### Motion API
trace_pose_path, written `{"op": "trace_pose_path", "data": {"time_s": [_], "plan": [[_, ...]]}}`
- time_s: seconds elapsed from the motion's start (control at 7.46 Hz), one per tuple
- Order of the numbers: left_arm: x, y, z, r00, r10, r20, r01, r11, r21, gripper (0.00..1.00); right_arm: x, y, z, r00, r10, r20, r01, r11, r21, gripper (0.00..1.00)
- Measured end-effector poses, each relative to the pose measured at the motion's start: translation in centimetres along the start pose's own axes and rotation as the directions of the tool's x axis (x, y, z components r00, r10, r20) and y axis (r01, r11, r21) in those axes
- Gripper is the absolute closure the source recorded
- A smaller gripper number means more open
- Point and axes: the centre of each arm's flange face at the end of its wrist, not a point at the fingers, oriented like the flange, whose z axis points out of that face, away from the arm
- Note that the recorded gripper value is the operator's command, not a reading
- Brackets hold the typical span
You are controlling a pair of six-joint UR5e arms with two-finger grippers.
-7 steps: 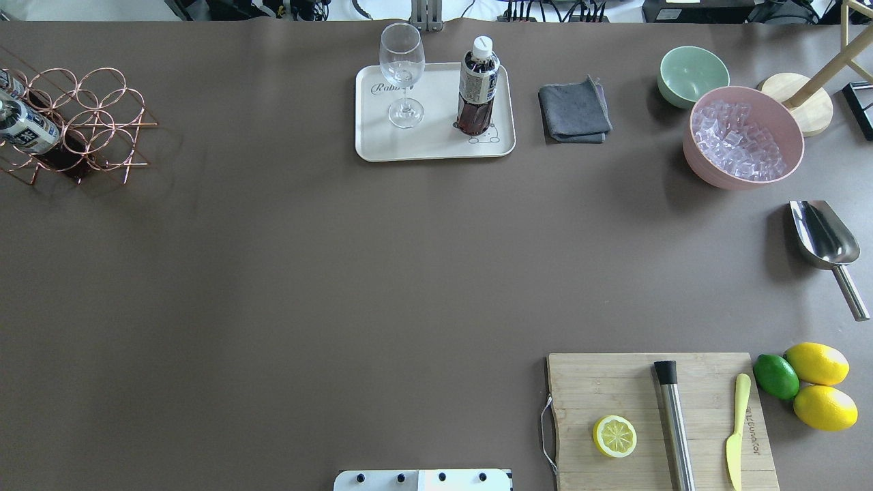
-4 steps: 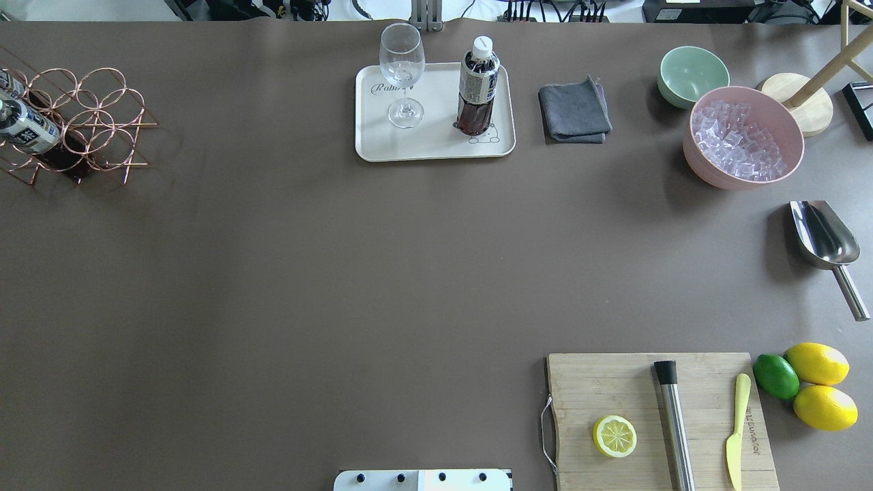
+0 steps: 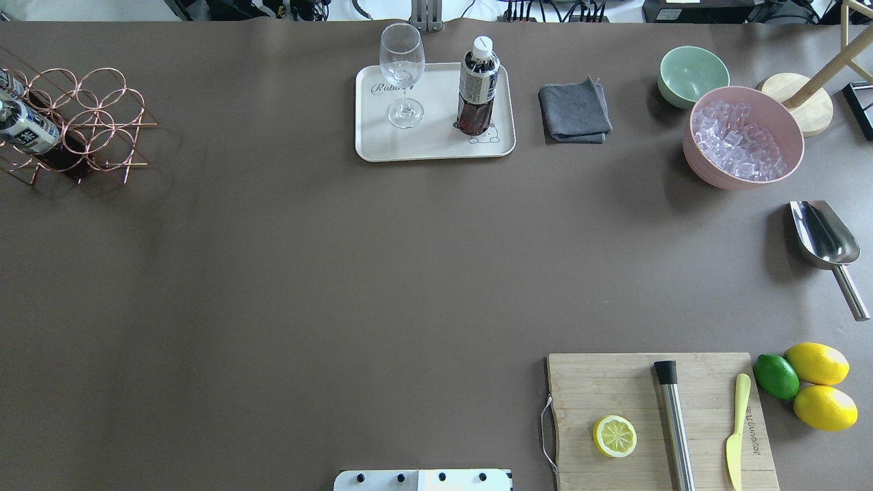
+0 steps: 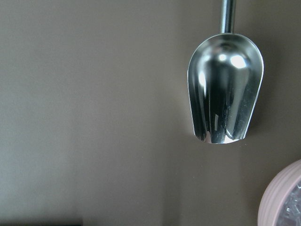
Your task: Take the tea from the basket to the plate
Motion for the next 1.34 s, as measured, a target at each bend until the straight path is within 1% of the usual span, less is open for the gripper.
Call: {"op": "trace_pose_path", "data": {"time_s": [0.4, 0.8, 1.34], "plan": [[0.2, -0.5, -0.1, 1.000, 0.010, 0.018, -0.010, 1.000, 0.004, 0.02, -0.1, 0.0, -0.1, 1.000, -0.003, 0.000, 0.003, 1.000, 0.002, 0.00], [0.6, -0.6, -0.4, 1.000, 0.009, 0.016, -0.009, 1.000, 0.007, 0.02, 0.0, 0.0, -0.1, 1.000, -0.002, -0.001, 0.002, 1.000, 0.001, 0.00], [1.3, -0.3, -1.0, 0.999, -0.044, 0.014, 0.044, 0.999, 0.010, 0.02, 0.3, 0.1, -0.3, 1.000, 0.005, -0.001, -0.005, 1.000, 0.006, 0.00]]}}
